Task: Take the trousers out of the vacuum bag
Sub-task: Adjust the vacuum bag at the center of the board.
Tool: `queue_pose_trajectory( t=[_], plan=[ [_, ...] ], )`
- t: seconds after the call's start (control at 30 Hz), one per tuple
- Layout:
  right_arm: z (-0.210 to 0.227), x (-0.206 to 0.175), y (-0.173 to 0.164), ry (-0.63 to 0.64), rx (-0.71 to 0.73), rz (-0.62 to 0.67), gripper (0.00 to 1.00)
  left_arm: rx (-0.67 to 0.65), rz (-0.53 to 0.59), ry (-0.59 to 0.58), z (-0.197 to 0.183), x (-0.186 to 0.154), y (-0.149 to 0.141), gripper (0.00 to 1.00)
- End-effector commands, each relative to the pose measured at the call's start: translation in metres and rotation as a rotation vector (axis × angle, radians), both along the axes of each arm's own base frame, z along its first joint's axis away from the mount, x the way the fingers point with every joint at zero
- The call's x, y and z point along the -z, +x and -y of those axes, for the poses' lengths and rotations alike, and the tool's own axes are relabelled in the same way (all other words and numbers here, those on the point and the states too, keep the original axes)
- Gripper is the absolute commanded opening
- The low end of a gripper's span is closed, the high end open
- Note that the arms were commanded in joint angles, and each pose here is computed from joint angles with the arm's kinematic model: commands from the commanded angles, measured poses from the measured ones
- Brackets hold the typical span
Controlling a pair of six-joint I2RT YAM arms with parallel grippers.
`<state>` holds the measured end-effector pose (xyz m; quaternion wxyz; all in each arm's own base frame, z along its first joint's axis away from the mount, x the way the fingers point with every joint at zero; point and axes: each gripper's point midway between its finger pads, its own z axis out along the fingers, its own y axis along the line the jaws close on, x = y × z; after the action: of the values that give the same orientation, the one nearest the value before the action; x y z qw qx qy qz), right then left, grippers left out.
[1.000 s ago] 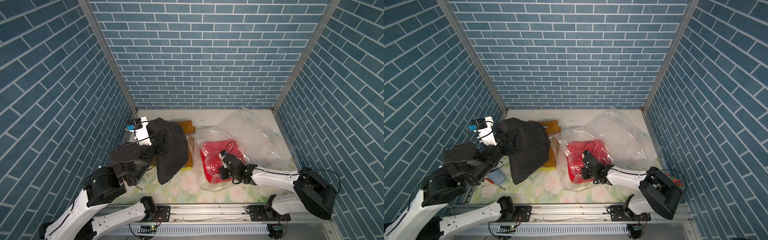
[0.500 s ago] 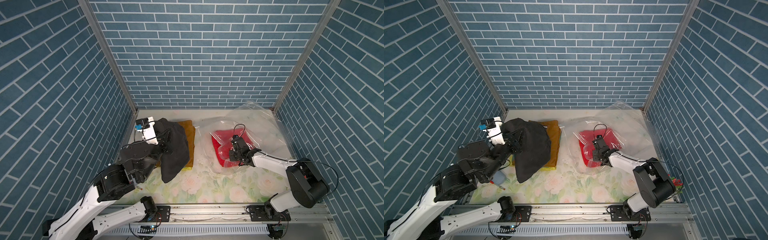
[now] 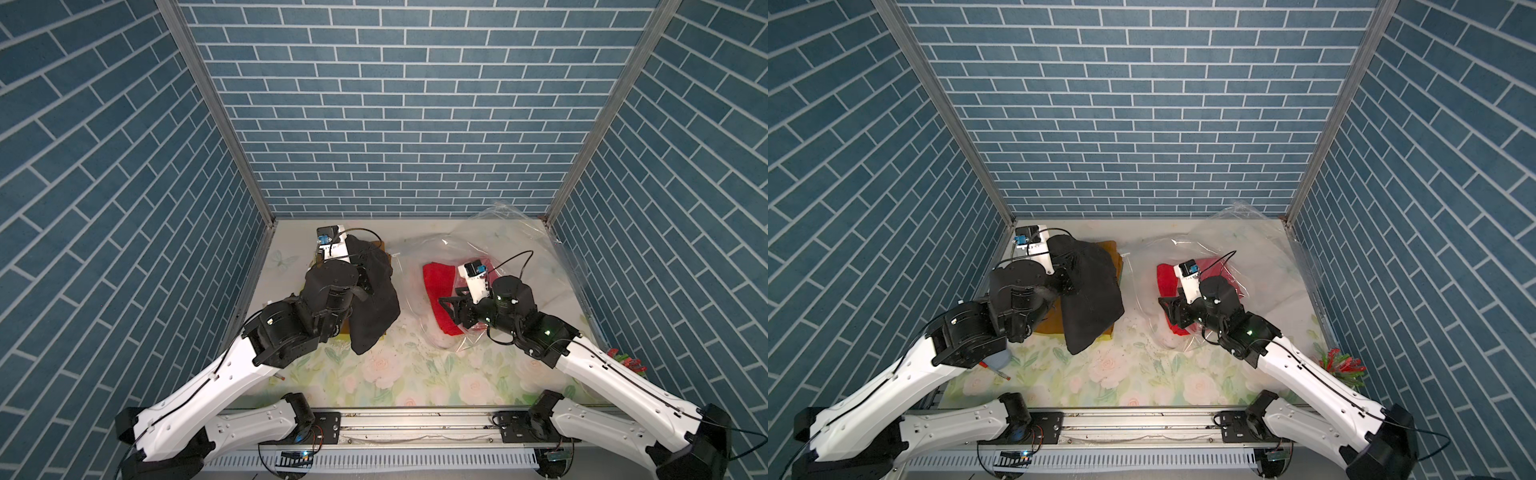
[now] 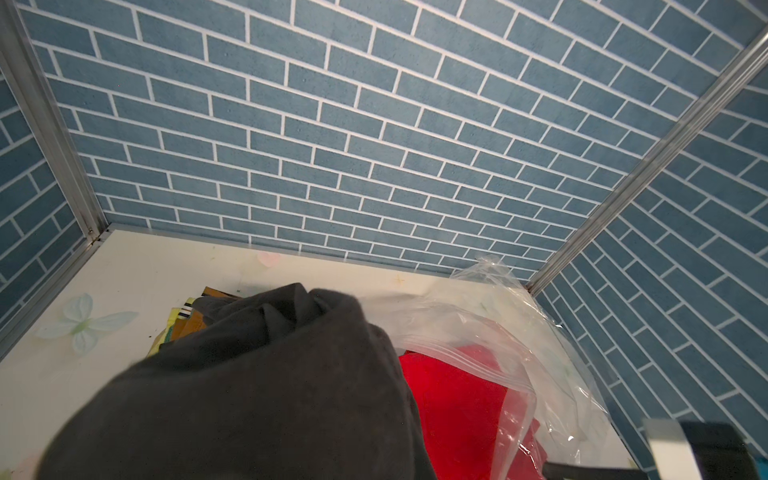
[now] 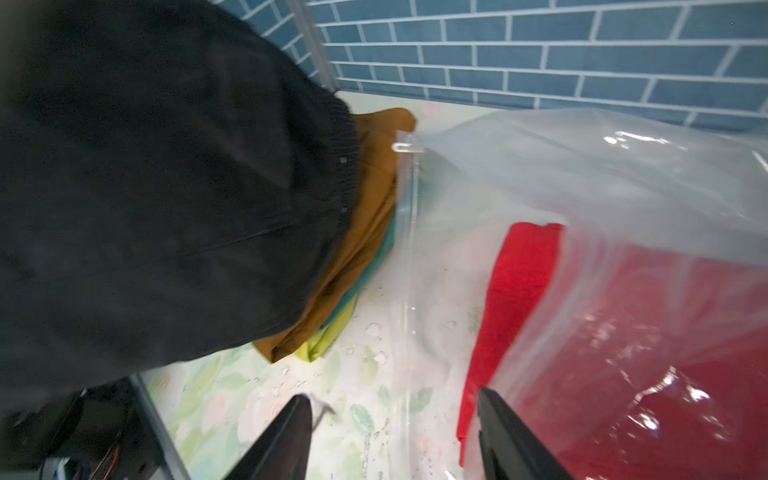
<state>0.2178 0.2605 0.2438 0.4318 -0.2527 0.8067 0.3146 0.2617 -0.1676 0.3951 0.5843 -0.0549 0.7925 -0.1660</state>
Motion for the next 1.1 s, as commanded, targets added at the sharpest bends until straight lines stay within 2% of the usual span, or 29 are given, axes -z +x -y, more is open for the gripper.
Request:
queue_pose_trajectory(
  t=[0.0,0.2,0.73,1.07],
  plan=[
    [-0.021,-0.023,-0.023,0.132,-0.063,-0.027,0.81,-0.039,0.072,-0.12,-0.006,-0.035,0.008,0.0],
    [-0.052,-0.037,-0.044,0.189,-0.043,-0.024,0.99,-0.056,0.046,-0.125,-0.003,-0.022,0.022,0.0],
    [-0.147,-0.048,-0.081,0.146,0.036,0.025,1.0,-0.053,0.006,-0.152,0.003,-0.001,0.039,0.0],
    [-0.163,-0.014,-0.064,-0.013,0.191,0.042,1.0,-0.021,0.0,-0.173,0.011,0.003,0.04,0.0]
  ],
)
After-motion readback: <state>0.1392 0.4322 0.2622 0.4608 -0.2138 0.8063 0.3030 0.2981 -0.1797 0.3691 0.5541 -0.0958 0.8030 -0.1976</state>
